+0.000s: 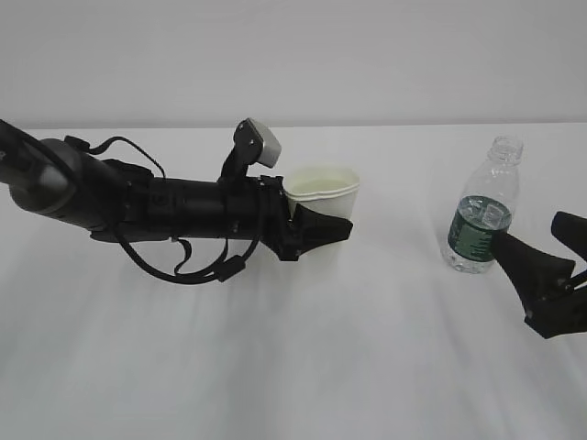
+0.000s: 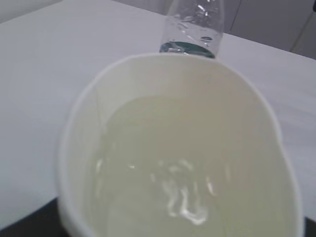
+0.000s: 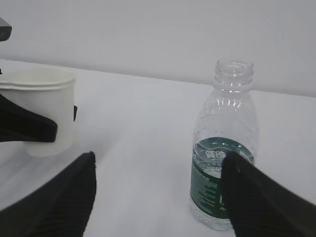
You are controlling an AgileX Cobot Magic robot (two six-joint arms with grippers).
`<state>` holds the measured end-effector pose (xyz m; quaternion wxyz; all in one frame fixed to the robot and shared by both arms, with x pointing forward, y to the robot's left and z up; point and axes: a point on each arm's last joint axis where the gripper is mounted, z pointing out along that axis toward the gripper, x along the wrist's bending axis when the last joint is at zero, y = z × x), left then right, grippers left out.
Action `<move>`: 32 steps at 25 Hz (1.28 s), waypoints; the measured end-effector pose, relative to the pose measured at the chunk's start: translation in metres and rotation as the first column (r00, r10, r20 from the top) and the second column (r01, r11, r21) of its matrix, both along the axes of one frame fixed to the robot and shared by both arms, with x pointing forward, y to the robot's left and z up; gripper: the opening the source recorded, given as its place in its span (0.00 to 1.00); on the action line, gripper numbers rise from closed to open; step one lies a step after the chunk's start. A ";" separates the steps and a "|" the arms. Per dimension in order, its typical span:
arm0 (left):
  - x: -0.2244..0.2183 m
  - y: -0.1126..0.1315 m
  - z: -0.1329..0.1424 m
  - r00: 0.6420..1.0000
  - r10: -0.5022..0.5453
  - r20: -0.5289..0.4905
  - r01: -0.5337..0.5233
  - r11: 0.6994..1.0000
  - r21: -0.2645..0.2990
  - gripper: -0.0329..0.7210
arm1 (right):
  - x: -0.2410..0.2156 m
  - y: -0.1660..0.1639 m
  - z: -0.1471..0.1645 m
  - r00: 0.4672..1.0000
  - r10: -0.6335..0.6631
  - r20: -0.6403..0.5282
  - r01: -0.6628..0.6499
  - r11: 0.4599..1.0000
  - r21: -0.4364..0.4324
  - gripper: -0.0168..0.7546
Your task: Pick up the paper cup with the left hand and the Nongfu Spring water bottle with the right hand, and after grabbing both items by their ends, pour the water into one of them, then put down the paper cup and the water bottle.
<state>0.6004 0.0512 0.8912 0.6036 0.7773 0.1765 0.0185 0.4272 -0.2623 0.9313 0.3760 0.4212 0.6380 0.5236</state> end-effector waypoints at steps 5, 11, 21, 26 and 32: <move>0.013 0.020 0.000 0.999 0.054 0.000 -0.054 0.999 0.000 0.60 | 0.000 0.000 0.000 1.000 0.001 0.000 -0.001 1.000 0.001 0.79; 0.022 0.037 -0.001 0.996 0.086 0.004 -0.086 0.996 0.009 0.60 | 0.000 0.000 0.000 1.000 0.001 -0.001 -0.001 1.000 0.002 0.79; 0.029 0.070 -0.007 0.988 0.154 -0.026 -0.155 0.988 -0.005 0.60 | 0.000 0.000 0.000 1.000 0.001 -0.002 -0.001 1.000 0.004 0.79; 0.023 0.090 -0.017 0.978 0.207 -0.027 -0.208 0.978 -0.029 0.60 | 0.000 0.000 0.000 1.000 0.000 -0.003 0.000 1.000 0.006 0.79; 0.016 0.105 -0.027 0.960 0.281 -0.021 -0.281 0.959 -0.034 0.60 | 0.000 0.000 0.000 1.000 0.000 -0.003 0.000 1.000 0.006 0.79</move>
